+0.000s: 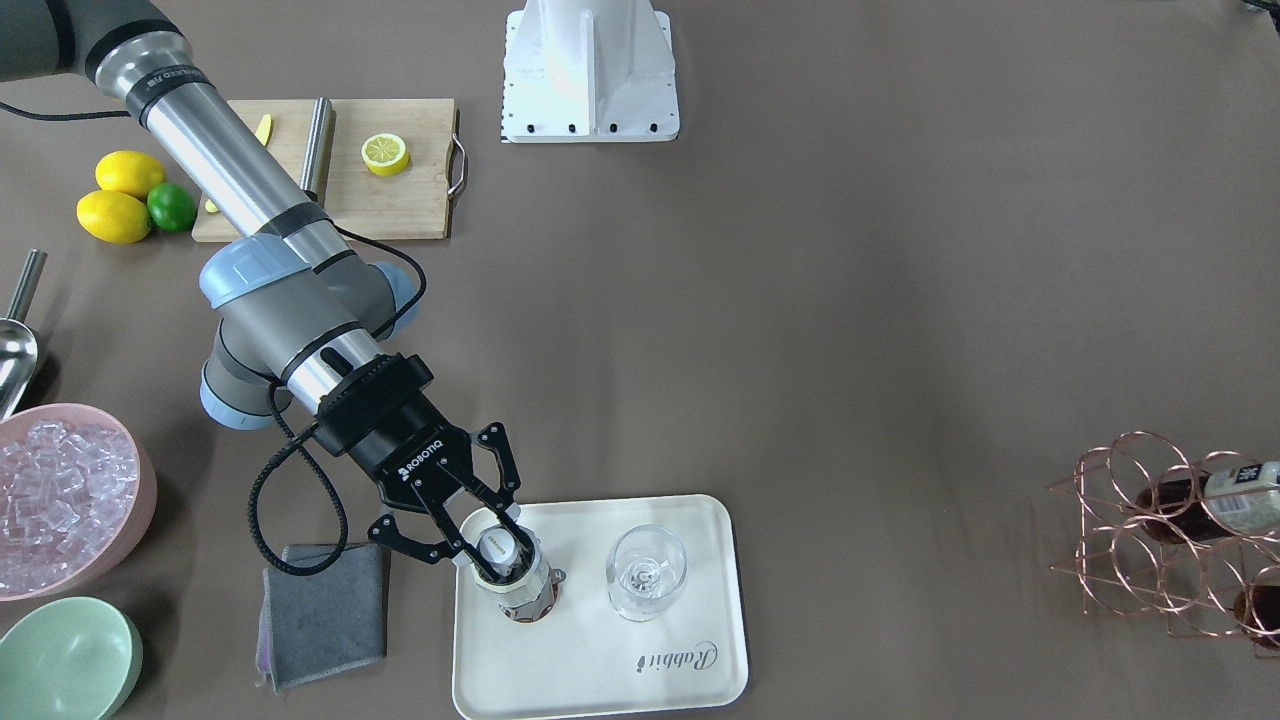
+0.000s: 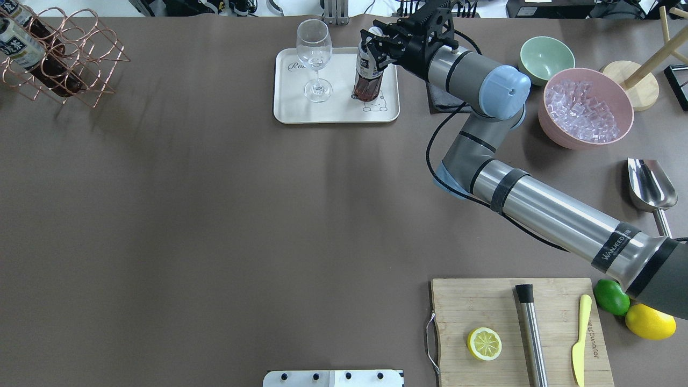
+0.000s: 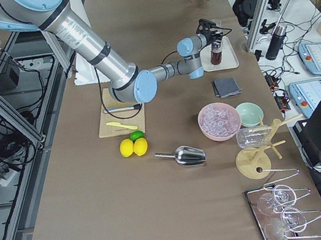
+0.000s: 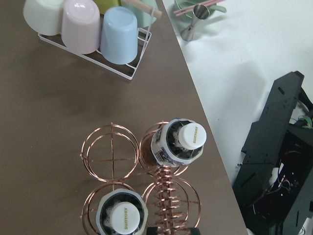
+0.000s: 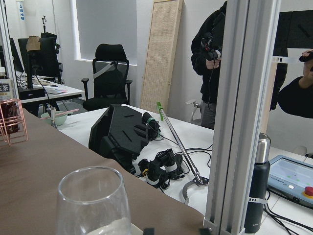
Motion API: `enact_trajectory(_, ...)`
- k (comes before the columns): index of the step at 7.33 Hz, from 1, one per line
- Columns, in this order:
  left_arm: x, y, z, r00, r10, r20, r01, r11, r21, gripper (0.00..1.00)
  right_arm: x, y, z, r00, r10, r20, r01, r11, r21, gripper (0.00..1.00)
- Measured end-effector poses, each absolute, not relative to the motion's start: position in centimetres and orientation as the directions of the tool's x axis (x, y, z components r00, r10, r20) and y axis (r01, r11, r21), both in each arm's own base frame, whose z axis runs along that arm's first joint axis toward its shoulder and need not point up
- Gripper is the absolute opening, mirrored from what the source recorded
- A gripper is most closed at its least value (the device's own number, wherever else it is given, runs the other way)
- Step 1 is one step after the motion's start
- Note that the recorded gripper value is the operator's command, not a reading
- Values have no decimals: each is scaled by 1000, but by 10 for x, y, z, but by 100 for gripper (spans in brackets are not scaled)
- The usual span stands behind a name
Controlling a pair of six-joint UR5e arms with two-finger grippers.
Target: Take tea from basket to plate
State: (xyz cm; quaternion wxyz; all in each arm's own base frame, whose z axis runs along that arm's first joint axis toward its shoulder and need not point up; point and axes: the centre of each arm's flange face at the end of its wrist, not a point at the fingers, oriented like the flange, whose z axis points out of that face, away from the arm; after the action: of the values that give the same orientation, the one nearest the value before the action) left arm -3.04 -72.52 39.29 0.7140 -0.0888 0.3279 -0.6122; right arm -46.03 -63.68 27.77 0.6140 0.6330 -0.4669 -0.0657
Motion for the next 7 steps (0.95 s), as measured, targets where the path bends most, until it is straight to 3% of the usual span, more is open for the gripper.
enact_trajectory(1,-41,-728,408,10,-946,-324,822,192,-536,0,-460,-637,278,555,-671,492,-511,192,838,98)
enact_trajectory(2,-46,-730,421,-17,-958,-286,826,148,-545,34,-459,-639,277,558,-668,492,-508,193,839,100)
enact_trajectory(3,-48,-731,428,-39,-965,-261,827,116,-550,81,-457,-639,275,559,-669,490,-506,193,841,100)
enact_trajectory(4,-47,-732,431,-47,-965,-257,831,105,-546,98,-455,-639,273,556,-672,489,-506,193,840,100)
enact_trajectory(7,-51,-736,440,-54,-962,-268,862,90,-499,98,-413,-645,249,538,-705,462,-479,196,856,100)
